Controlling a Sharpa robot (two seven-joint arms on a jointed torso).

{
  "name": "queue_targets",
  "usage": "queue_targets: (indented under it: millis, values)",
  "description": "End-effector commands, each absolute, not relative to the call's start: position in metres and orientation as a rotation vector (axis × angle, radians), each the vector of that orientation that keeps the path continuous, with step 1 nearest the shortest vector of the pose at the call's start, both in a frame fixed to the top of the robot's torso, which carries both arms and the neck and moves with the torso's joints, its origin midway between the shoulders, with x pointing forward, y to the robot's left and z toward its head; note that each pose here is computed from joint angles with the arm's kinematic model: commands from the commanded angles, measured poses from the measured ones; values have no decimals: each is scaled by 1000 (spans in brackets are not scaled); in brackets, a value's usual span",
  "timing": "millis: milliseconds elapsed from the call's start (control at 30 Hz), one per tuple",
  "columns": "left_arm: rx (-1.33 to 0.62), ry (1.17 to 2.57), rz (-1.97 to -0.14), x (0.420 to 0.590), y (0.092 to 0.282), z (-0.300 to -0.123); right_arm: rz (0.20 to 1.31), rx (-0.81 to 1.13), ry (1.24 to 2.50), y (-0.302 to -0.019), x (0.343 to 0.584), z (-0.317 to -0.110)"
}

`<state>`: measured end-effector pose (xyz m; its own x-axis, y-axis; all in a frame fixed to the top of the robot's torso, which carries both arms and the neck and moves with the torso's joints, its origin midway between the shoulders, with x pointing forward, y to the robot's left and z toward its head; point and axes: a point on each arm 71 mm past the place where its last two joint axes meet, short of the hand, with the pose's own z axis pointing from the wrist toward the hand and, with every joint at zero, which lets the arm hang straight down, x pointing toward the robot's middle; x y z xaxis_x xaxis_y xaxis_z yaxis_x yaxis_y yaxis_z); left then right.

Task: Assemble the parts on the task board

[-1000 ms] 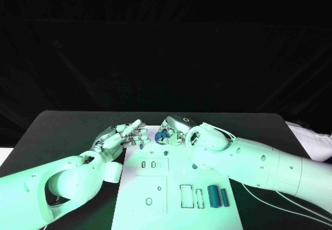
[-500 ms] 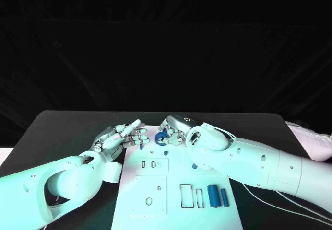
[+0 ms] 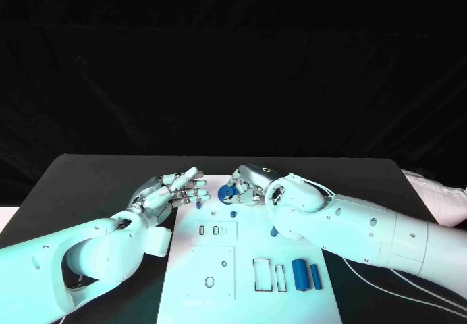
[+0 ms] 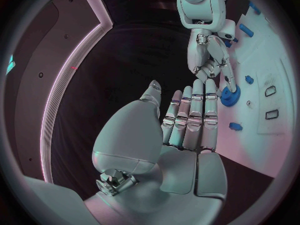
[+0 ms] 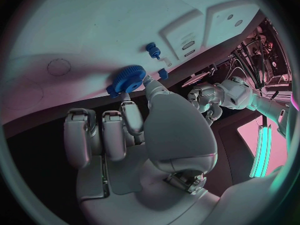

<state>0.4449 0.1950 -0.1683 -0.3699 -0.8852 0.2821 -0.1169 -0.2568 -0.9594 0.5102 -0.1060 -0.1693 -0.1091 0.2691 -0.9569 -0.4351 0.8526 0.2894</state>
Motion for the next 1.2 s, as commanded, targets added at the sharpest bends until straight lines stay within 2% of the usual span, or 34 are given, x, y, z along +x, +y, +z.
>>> queue_targets:
  millis: [33,567,633,800,967,1200]
  values:
    - [-1247,1405,-1713,444,193,-167,586,-121,1601,-108,511,-173]
    - [-1248,1404,-1711,445,194,-167,582,-88,1569,-117,510,-174]
    - [-1248,1404,-1711,445,194,-167,593,-81,1552,-118,509,-173]
    - [-1248,1403,-1710,444,194,-167,701,-22,1434,-126,499,-166]
    - [-1248,1401,-1707,444,196,-167,773,-14,1399,-148,491,-157]
    - [-1247,1398,-1709,445,196,-167,832,40,1511,-210,491,-152]
